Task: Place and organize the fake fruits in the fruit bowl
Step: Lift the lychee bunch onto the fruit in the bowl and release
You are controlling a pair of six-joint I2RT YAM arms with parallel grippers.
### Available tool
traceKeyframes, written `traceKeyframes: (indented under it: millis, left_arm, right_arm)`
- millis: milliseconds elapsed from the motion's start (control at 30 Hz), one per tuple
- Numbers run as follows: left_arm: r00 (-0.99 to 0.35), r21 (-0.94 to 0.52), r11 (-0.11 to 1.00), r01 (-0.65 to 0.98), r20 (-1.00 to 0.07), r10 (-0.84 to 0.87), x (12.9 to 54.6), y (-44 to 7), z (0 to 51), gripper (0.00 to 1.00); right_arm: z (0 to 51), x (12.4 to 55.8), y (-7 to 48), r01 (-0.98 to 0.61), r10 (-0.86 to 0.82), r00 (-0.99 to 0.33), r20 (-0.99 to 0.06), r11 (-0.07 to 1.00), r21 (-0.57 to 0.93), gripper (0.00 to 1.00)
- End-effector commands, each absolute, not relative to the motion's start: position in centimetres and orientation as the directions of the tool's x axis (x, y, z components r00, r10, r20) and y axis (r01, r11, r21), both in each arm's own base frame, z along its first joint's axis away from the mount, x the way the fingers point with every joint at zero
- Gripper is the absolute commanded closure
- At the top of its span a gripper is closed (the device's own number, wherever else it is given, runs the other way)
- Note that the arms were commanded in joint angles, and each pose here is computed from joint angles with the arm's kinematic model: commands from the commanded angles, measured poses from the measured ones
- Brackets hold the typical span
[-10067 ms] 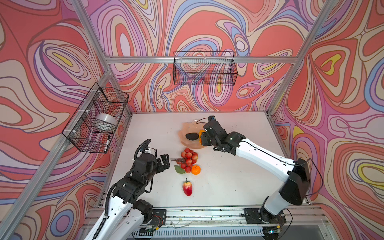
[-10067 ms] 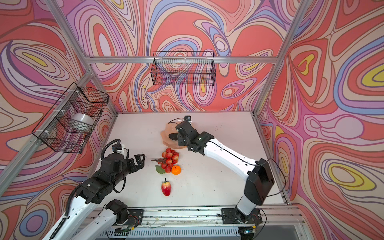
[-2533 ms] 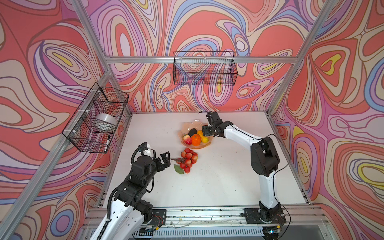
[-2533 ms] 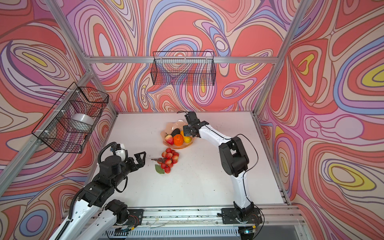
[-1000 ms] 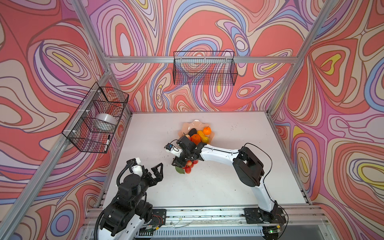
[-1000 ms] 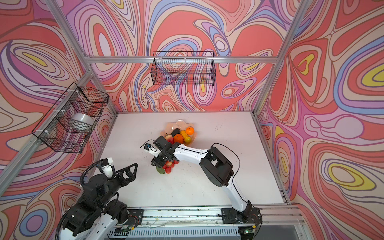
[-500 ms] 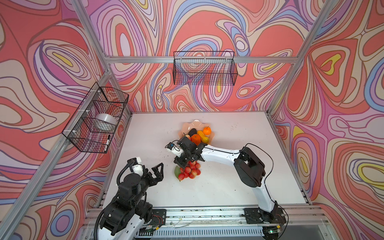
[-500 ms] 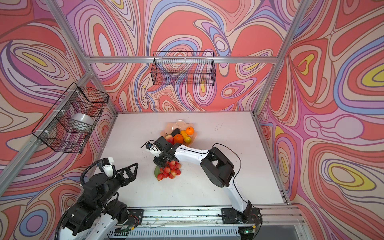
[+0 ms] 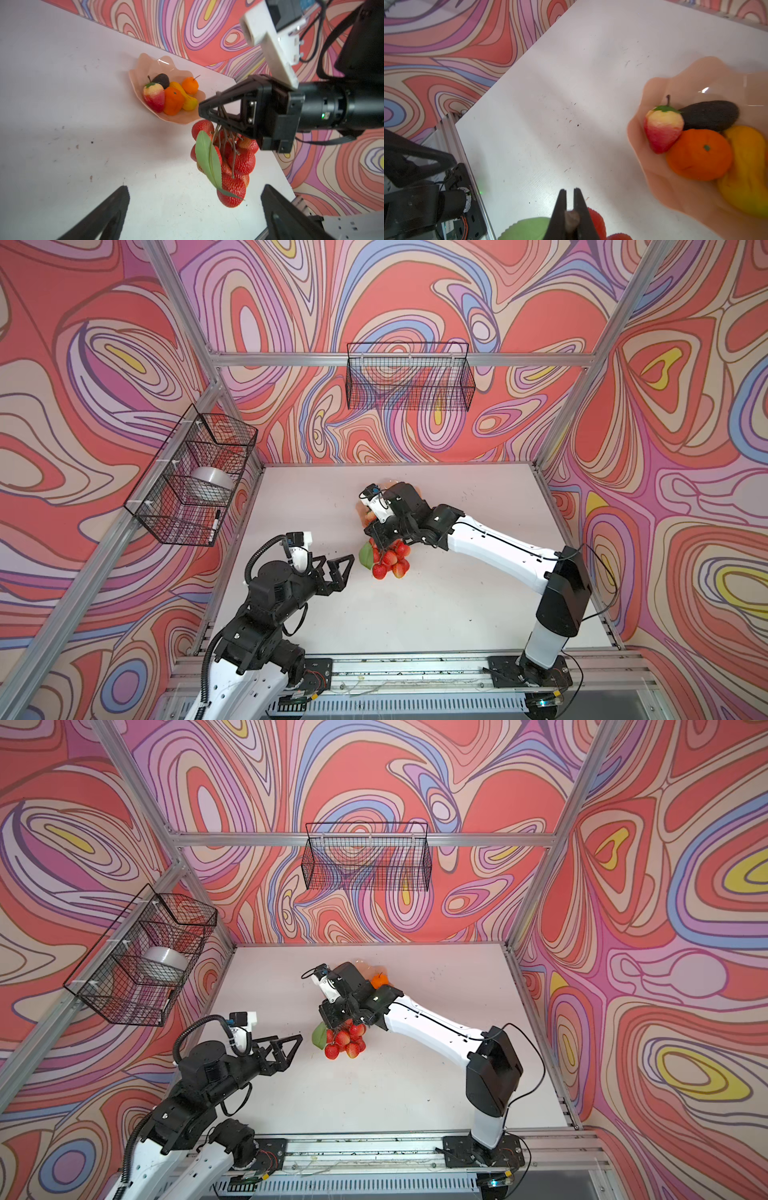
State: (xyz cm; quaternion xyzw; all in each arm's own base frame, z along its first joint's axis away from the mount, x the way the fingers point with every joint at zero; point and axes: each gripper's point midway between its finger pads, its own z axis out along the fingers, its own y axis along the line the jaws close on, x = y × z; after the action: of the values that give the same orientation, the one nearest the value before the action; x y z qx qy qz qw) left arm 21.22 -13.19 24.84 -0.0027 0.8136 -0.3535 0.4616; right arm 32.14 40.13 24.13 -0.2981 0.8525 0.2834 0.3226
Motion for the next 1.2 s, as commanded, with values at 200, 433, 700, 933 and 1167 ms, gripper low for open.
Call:
traceKeyframes:
  millis: [200,433,700,933,1167]
  left_arm:
    - [-0.474,-0.534,0.572,0.622,-0.839,-0.268,23.5,-18.4,31.4,0.00]
    - [-0.479,-0.536,0.574,0.619,-0.837,-0.264,25.3,-19.1,31.3,0.00]
    - [-0.496,-0.540,0.622,0.567,-0.827,-0.265,26.8,-18.8,29.9,0.00]
    - [-0.474,-0.520,0.689,0.505,-0.834,-0.282,27.6,-17.5,29.3,0.00]
    - [-0.462,-0.512,0.716,0.474,-0.837,-0.292,28.1,-16.9,29.0,0.00]
  right_arm:
    - [24.5,40.3,34.7,-0.547,-0.230,-0.678,-0.698,0.793,0.270,1.00]
    - [21.1,45.5,35.3,-0.544,-0.256,-0.699,-0.668,0.797,0.264,1.00]
    - [15.7,50.0,35.1,-0.505,-0.252,-0.738,-0.625,0.821,0.266,1.00]
    - [14.8,51.6,35.6,-0.518,-0.259,-0.722,-0.642,0.816,0.255,0.84]
    - [15.5,52.2,36.0,-0.529,-0.234,-0.723,-0.650,0.792,0.304,0.57]
